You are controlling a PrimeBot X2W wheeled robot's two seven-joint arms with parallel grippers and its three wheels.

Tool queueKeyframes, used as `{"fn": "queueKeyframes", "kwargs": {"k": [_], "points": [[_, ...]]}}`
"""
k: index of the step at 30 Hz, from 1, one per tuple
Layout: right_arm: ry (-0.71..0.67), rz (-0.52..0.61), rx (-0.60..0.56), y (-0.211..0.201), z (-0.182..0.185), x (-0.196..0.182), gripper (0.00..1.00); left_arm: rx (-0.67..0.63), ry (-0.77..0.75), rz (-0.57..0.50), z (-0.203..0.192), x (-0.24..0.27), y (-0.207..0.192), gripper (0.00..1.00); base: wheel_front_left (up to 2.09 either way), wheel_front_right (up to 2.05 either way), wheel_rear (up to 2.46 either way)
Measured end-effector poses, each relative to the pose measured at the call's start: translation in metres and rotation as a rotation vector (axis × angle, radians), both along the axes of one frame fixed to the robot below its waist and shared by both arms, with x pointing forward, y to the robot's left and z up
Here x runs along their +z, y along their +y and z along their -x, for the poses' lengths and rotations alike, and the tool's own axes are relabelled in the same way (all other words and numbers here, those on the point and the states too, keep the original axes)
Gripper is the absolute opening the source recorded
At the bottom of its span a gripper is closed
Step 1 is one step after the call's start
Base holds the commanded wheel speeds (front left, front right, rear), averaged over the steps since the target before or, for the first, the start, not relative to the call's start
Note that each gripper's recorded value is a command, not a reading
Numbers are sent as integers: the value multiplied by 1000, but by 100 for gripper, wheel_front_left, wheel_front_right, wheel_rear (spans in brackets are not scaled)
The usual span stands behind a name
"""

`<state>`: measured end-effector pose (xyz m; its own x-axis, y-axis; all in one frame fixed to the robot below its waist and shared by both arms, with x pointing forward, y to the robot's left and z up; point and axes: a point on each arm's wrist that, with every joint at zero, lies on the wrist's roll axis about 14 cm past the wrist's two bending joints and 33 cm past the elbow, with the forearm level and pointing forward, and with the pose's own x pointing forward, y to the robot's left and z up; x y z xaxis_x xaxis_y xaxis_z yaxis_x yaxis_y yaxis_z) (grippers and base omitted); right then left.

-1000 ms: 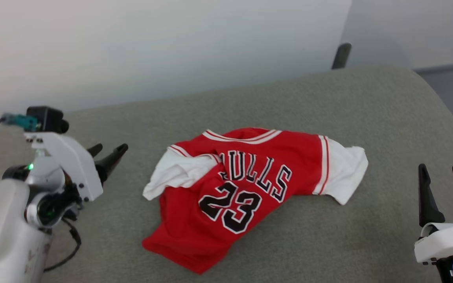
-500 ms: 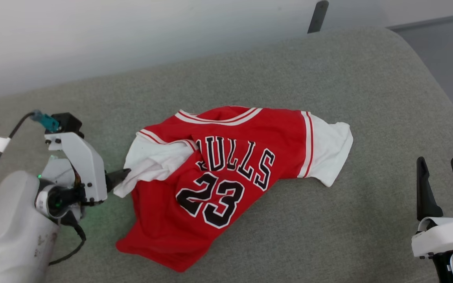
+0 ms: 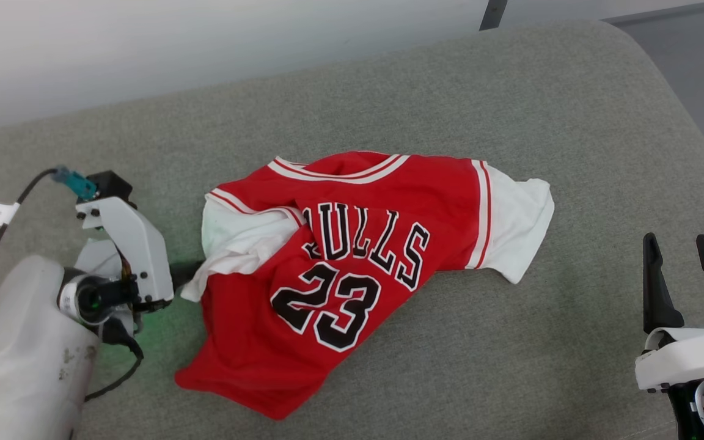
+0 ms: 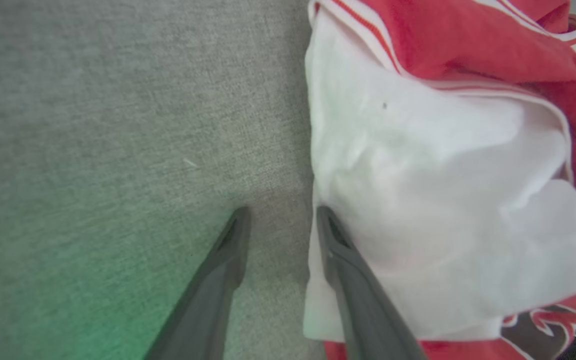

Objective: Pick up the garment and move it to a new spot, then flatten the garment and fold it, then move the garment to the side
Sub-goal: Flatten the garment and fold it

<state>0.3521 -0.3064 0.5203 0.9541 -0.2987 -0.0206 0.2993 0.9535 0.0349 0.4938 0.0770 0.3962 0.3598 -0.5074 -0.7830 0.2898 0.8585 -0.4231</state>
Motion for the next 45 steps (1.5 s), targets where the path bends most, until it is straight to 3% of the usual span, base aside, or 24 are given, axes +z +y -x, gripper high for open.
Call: {"fn": "queueKeyframes", "kwargs": {"k": [7, 17, 23, 24, 26, 27, 45], "points": [[1, 4, 0, 0, -4, -1, 100, 3, 32, 16, 3, -3, 0, 0, 0, 0, 0], [-1, -1, 8, 2, -5, -1, 100, 33, -95, -76, -15, 22, 35, 0, 0, 0, 0], [-8, -9, 20, 6, -6, 0, 100, 42, -182, -61, -23, 52, 38, 0, 0, 0, 0], [-7, -11, 22, 7, -5, 0, 100, 38, -202, -50, -24, 58, 36, 2, 0, 0, 0], [-5, -14, 25, 8, -5, 0, 100, 15, -230, -43, -23, 66, 30, 73, 0, 0, 0], [-8, -14, 27, 9, -5, 0, 100, 0, -242, -39, -21, 69, 27, 100, 0, 0, 0], [-17, 6, -47, -12, 19, 7, 100, -180, -64, -31, 18, 36, -24, 100, 0, 0, 0]]}}
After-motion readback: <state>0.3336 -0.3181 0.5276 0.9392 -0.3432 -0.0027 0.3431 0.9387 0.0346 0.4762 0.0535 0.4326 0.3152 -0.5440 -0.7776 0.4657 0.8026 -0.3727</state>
